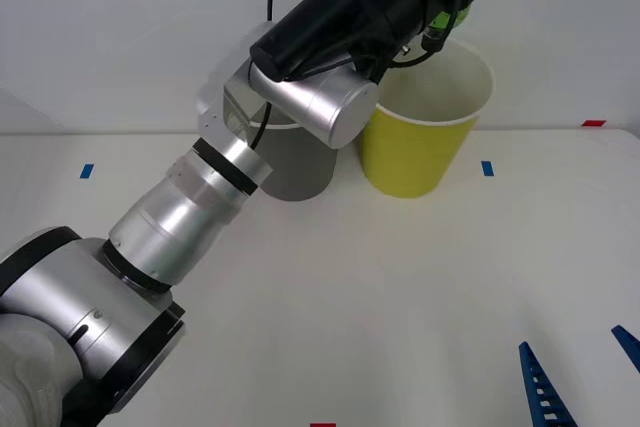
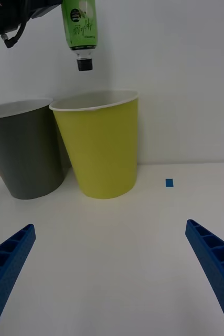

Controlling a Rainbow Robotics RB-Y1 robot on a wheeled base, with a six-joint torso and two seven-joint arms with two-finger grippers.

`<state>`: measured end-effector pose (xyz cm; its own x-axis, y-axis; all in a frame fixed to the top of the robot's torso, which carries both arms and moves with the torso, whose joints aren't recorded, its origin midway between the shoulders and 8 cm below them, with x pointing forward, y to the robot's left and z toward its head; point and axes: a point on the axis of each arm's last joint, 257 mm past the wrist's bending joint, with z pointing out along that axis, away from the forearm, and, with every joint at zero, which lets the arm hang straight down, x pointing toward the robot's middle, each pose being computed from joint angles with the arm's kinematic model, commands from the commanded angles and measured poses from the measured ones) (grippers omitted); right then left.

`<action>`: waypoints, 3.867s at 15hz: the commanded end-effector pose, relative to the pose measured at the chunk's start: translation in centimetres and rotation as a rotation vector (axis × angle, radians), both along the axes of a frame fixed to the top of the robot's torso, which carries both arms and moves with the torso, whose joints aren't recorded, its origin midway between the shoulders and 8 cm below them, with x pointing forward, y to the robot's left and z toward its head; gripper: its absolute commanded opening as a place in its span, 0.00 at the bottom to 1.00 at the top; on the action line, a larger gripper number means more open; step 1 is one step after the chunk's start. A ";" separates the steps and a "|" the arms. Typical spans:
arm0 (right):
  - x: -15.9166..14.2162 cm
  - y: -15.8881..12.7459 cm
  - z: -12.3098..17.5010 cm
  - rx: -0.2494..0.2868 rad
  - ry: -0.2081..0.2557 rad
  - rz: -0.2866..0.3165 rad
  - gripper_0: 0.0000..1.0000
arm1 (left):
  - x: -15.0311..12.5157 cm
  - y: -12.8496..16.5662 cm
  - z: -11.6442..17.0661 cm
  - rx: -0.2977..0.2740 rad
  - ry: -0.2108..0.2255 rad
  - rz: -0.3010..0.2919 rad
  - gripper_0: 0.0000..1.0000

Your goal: Put cans in the gray bin and PET bottles in the light green bin.

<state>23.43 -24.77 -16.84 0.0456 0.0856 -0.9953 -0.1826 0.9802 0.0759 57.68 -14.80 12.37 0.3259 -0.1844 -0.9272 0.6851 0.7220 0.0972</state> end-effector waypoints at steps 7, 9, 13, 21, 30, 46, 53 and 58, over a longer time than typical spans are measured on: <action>0.0 0.0 0.0 0.000 0.000 0.000 1.00 | 0.6 -0.1 -0.7 -0.053 -0.021 0.001 0.00; 0.0 0.0 0.0 0.000 0.000 0.000 1.00 | 0.6 -0.1 -0.8 -0.054 -0.015 0.000 0.92; 0.0 0.0 0.0 0.000 0.000 0.000 1.00 | 1.0 0.4 -0.9 -0.044 -0.020 0.011 1.00; 0.0 0.0 0.0 0.000 0.000 0.000 1.00 | 1.3 1.7 -0.5 0.011 -0.028 0.035 1.00; 0.0 0.0 0.0 0.000 0.000 0.000 1.00 | -2.9 14.5 -3.0 0.166 0.054 0.255 1.00; 0.0 0.0 0.0 0.000 0.000 0.000 1.00 | -17.5 32.5 -10.1 0.100 0.083 0.517 1.00; 0.0 0.0 0.0 0.000 0.000 0.000 1.00 | -19.4 35.6 -12.7 0.092 0.052 0.585 1.00; 0.0 0.0 0.0 0.000 0.000 0.000 1.00 | -21.2 38.0 -16.8 0.051 0.038 0.611 1.00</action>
<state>23.43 -24.77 -16.84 0.0456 0.0856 -0.9953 -0.1827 0.9802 0.0759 37.28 22.58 -3.03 0.3456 0.0742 -0.9354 0.1616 0.9773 0.1373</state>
